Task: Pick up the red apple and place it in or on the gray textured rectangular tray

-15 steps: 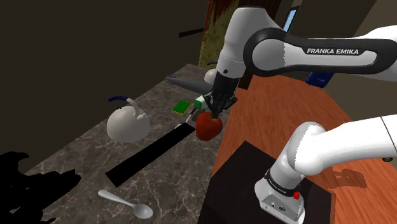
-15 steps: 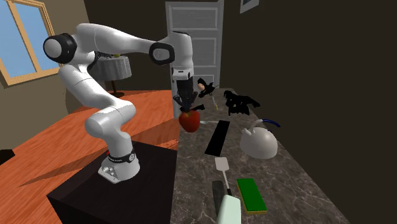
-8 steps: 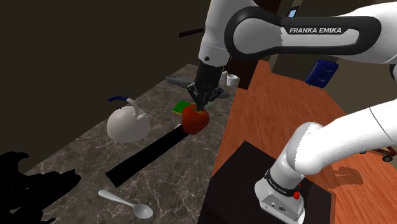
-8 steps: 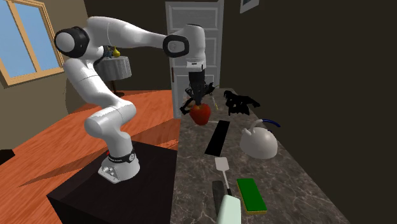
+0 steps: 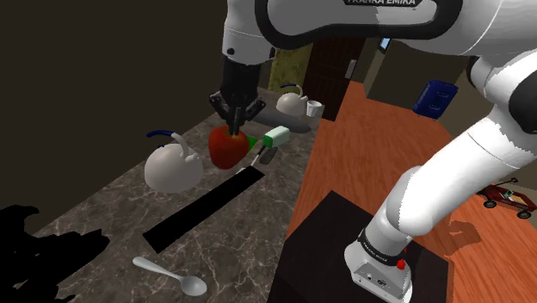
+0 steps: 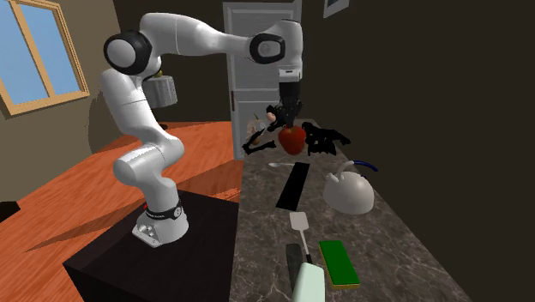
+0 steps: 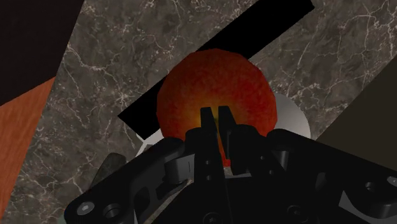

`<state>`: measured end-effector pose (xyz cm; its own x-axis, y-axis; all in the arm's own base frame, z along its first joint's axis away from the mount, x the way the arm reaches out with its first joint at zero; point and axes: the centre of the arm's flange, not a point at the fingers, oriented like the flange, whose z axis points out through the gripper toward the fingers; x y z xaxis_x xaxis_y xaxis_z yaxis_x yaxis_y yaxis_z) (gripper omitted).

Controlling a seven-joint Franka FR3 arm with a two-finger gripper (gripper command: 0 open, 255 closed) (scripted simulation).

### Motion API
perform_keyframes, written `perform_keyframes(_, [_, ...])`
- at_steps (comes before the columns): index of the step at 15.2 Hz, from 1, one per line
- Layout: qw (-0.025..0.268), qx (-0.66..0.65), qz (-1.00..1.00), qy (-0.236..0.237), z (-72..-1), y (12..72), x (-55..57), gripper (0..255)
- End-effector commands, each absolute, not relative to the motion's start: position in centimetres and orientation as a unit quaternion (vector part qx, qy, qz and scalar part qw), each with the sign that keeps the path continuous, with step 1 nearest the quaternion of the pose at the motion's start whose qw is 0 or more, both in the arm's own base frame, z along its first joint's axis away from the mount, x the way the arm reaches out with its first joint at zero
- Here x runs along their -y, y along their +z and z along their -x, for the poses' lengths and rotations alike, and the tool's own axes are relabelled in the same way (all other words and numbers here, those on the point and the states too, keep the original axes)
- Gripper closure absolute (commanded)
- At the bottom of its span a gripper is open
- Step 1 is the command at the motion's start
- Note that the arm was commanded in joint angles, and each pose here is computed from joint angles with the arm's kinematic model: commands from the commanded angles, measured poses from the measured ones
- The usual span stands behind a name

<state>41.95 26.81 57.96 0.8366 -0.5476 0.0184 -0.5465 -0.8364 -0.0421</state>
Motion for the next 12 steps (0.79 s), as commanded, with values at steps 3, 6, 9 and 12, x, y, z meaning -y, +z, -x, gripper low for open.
perform_keyframes(3, [0.018,-0.286,0.958,-0.015,-44.5,58.3,-29.0,255])
perform_keyframes(6, [0.018,-0.286,0.958,-0.015,-44.5,56.7,-29.0,255])
perform_keyframes(9, [0.018,-0.286,0.958,-0.015,-44.5,55.1,-29.0,255])
perform_keyframes(12, [0.018,-0.286,0.958,-0.015,-44.5,53.5,-29.0,255])
